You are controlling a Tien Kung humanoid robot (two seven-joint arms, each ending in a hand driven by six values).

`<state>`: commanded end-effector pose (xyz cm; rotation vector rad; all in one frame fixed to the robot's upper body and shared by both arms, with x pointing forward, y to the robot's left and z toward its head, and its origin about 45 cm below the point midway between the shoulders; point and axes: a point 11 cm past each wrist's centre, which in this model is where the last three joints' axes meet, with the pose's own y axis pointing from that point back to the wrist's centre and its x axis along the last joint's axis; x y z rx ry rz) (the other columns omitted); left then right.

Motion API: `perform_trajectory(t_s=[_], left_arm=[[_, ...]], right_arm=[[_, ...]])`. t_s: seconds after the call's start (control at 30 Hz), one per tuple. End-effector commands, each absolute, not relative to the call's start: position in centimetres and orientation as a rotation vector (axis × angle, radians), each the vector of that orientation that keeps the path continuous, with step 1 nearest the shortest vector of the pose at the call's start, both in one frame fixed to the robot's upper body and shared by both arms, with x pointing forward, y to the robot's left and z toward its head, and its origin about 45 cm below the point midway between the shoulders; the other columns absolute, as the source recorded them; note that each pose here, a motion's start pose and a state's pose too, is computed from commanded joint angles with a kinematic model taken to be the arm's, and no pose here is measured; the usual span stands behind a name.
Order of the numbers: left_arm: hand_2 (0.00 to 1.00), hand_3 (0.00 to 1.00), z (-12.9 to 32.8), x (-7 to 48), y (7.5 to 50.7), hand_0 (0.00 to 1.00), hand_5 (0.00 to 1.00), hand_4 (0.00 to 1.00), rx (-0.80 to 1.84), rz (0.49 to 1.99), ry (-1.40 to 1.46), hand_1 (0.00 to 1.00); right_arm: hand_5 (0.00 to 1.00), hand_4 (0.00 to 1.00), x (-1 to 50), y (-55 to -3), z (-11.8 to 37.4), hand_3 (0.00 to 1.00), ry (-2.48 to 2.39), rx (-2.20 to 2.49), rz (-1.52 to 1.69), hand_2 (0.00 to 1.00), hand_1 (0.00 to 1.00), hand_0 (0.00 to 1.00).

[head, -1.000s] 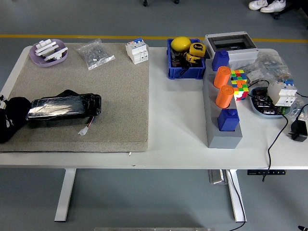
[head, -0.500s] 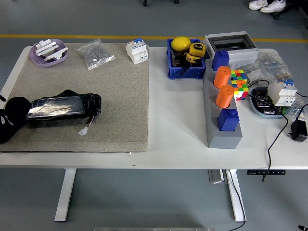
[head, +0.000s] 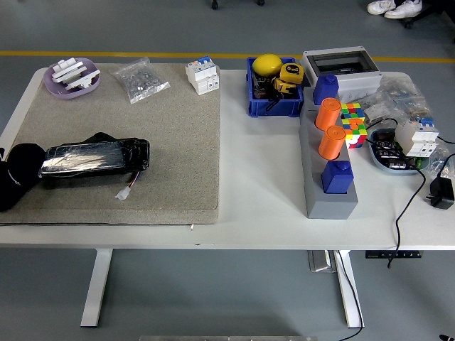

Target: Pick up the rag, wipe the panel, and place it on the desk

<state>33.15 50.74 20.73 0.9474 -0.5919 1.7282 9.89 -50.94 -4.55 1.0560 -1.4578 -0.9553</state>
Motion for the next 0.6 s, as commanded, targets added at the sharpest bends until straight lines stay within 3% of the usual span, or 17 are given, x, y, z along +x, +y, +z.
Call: perform_trajectory(t_s=[0.17,0.6], left_arm=[[0.672,0.587,20.5,33.2,50.4,0.462,0.109,0.633,0.704,1.827,-0.431,0.693],[0.666,0.591,19.2,33.0,49.6,0.468,0.074,0.64,0.147,1.92,-0.012,0.693]], right_arm=[[0.597,0.998,9.7,-50.7,-4.7,0.676,-1.451,1.058,-0.961,0.708,0.429,0.74],[0.596,0.998,9.3,-50.2,-5.0,0.676,-1.41,1.073,-0.993,0.708,0.429,0.742]])
